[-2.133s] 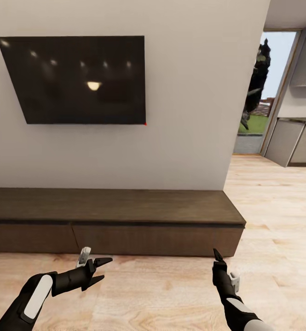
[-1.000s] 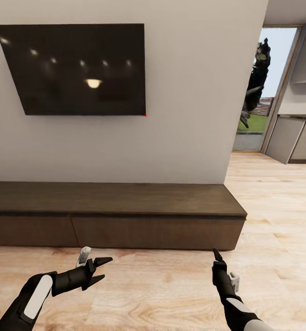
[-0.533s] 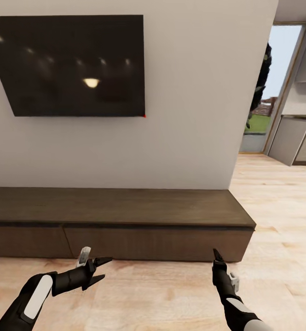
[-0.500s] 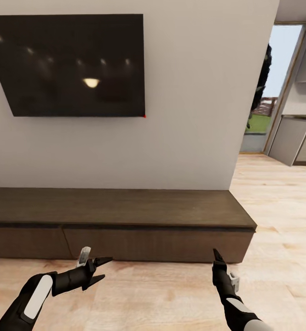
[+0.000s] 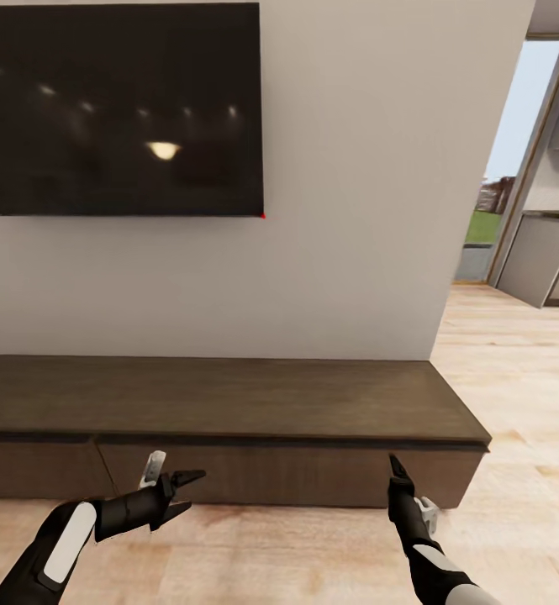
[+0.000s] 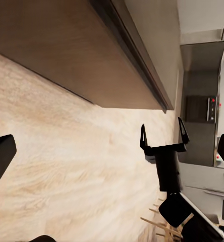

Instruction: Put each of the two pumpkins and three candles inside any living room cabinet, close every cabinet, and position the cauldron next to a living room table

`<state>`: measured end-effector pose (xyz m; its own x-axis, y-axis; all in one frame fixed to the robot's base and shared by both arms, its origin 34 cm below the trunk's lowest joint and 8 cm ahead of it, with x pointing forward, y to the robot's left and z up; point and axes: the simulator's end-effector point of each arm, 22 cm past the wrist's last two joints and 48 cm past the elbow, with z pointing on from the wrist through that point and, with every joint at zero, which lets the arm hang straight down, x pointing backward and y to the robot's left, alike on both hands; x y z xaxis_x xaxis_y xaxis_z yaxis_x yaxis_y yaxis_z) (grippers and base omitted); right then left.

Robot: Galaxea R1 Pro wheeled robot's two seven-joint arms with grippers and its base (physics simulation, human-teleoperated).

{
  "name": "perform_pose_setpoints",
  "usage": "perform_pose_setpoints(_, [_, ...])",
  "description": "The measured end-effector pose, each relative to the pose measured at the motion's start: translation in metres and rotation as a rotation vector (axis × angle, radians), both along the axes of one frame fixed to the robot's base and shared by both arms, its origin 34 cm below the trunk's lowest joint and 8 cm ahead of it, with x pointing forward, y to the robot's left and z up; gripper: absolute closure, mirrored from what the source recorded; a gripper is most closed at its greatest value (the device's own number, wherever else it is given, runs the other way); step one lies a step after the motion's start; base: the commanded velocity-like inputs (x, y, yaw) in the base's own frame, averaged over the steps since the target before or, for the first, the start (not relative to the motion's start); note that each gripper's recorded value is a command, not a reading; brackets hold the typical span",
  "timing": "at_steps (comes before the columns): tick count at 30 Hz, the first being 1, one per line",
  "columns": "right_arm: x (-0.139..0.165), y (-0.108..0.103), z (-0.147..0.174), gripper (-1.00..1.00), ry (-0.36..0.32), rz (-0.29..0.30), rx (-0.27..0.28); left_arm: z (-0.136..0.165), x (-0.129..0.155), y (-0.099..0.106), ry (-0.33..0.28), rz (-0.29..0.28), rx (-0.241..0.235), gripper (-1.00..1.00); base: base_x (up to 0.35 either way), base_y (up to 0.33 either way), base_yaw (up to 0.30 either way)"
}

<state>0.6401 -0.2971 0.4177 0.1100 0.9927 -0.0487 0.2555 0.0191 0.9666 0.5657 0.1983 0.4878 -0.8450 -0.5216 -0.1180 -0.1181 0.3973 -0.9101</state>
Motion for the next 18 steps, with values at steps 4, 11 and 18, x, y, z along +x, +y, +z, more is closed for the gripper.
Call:
perform_pose_setpoints(4, [0.0,0.0,0.0,-1.0,0.0,0.0,0.0,0.0,0.0,0.0,0.0,0.0,0.0,-1.0,0.139,0.0,0.0])
perform_pose_setpoints(11, [0.0,0.0,0.0,-1.0,0.0,0.0,0.0,0.001,0.0,0.002,-0.002,0.002,-0.003,-1.0,0.018,0.0,0.0])
perform_pose_setpoints(18, [-0.004,-0.005,-0.015,-1.0,-0.003,-0.001,-0.005,-0.006,-0.004,-0.003,-0.025,-0.005,-0.05,-1.0,0.0,0.0,0.0])
